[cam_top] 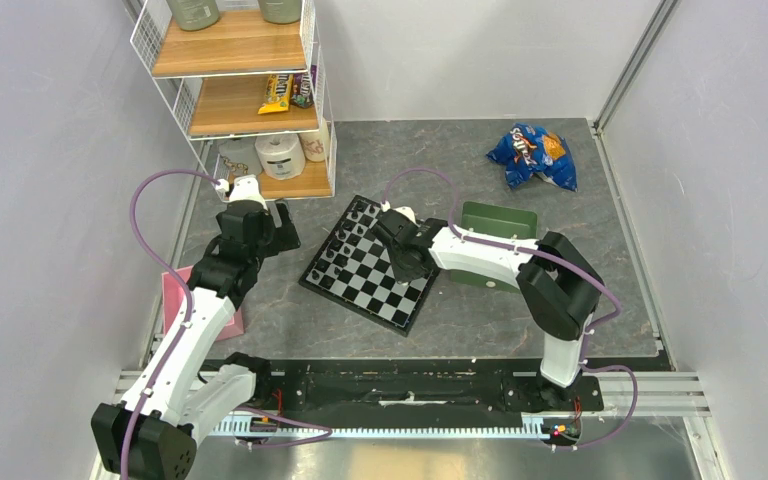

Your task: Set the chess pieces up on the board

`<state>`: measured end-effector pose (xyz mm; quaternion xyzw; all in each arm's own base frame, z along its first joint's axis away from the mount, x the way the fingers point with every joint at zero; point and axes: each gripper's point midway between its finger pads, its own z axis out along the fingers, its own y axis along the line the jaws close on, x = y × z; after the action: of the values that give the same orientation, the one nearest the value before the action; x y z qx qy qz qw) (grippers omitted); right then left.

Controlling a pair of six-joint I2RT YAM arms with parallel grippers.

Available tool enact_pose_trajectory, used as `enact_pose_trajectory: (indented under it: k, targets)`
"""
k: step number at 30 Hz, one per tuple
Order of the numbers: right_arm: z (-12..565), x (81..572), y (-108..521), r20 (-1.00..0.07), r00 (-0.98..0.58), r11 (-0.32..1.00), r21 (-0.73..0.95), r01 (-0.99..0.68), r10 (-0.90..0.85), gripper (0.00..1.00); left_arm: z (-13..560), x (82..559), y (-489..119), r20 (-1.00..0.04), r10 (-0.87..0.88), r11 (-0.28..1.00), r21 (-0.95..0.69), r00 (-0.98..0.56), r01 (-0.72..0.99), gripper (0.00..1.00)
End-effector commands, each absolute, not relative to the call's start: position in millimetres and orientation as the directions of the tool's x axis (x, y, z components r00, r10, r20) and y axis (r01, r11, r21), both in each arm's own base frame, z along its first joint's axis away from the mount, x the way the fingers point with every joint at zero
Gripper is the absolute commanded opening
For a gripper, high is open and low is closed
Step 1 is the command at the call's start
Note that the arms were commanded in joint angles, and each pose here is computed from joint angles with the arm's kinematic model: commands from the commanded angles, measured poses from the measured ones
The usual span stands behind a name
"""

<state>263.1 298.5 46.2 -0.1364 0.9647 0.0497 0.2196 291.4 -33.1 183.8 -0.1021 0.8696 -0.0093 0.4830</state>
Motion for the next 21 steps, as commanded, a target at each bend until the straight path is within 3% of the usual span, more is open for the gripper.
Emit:
enact_pose_trajectory:
  k: [1, 21]
  targets:
    - [54.9, 281.1, 304.3, -0.479, -0.855, 0.965, 0.054, -0.255, -0.199, 0.00, 189.3, 292.7, -32.4, -0.853, -0.168, 0.983, -0.106, -0.494, -0.150, 0.95]
    - [50.8, 282.6, 307.4, -0.455, -0.868, 0.960, 0.090, -0.265, -0.197, 0.00, 188.9, 292.9, -32.4, -0.852, -0.167, 0.983, -0.105, -0.496, -0.150, 0.95]
